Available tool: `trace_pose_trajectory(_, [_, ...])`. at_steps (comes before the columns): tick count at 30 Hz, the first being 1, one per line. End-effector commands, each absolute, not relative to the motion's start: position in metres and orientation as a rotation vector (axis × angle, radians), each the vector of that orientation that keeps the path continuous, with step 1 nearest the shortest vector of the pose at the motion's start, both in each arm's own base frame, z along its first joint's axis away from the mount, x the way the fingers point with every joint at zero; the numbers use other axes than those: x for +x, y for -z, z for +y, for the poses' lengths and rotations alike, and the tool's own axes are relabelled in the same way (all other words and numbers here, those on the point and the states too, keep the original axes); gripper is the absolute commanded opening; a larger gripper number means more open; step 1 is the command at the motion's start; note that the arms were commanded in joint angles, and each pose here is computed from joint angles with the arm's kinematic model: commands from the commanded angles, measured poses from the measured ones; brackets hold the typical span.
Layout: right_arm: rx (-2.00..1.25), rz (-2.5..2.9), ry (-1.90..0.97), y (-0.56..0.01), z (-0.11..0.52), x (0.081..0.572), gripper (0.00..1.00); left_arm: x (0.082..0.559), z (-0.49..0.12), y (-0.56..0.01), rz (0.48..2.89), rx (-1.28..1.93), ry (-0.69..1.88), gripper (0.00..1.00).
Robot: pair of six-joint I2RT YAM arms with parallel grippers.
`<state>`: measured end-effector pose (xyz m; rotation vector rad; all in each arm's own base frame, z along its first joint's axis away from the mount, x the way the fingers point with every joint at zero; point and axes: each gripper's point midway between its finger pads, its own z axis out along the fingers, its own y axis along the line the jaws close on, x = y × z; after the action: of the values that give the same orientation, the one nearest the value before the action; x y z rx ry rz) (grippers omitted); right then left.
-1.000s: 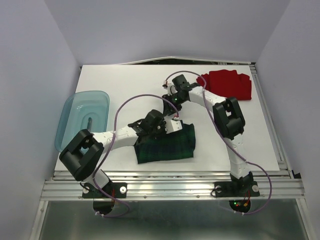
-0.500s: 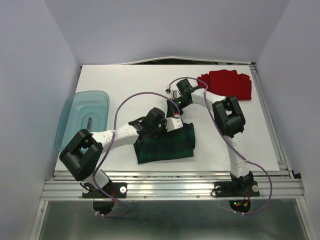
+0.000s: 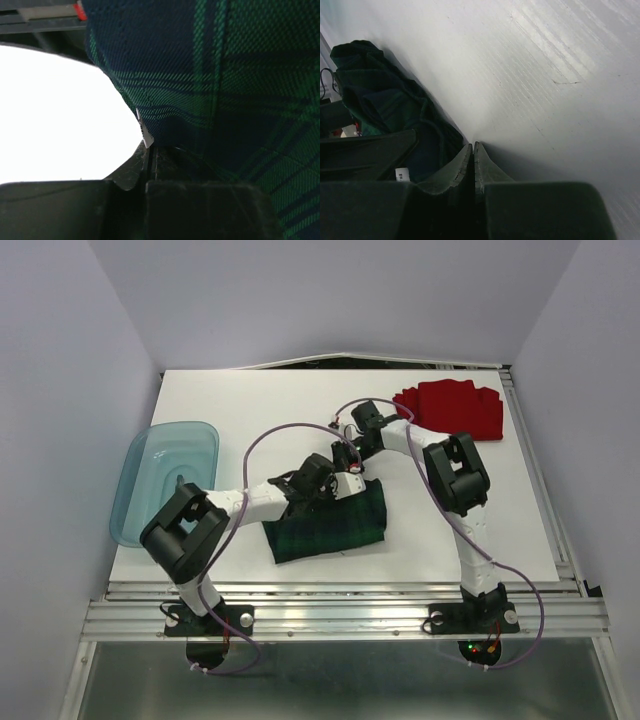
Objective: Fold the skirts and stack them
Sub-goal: Fold the skirt
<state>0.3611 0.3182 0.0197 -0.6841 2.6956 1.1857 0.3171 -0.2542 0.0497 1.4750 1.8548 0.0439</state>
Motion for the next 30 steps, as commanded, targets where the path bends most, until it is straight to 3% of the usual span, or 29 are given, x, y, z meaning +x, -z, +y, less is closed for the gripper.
trace_pose_trajectory(1, [-0.635,2.744,-0.952,-0.007,0.299,0.377,0.13,0.323,-0.251,-0.039,1.878,1.513,-0.058,0.0])
trace_pose_trajectory(9, [-0.216,2.553,-0.866,-0.098,0.194,0.468,0.25,0.306,-0.252,-0.011,1.991,1.634,0.082,0.0])
trace_pose_trajectory(13, [-0.116,2.433,-0.847,-0.148,0.132,0.473,0.49,0.308,-0.251,-0.004,2.061,1.65,0.135,0.04])
trace_pose_trajectory(18, [-0.24,2.215,-1.008,-0.229,0.135,0.424,0.69,0.318,-0.247,0.008,2.17,1.628,0.196,0.09])
trace_pose_trajectory(23, [-0.371,2.096,-1.328,-0.261,0.181,0.348,0.69,0.324,-0.243,0.022,2.274,1.612,0.28,0.11])
trace_pose_trajectory(27, [-0.589,2.062,-1.457,-0.242,0.232,0.278,0.68,0.321,-0.241,0.03,2.364,1.605,0.367,0.14])
trace_pose_trajectory(30, [-0.611,2.12,-1.504,-0.223,0.245,0.262,0.68,0.325,-0.242,0.033,2.389,1.584,0.396,0.16])
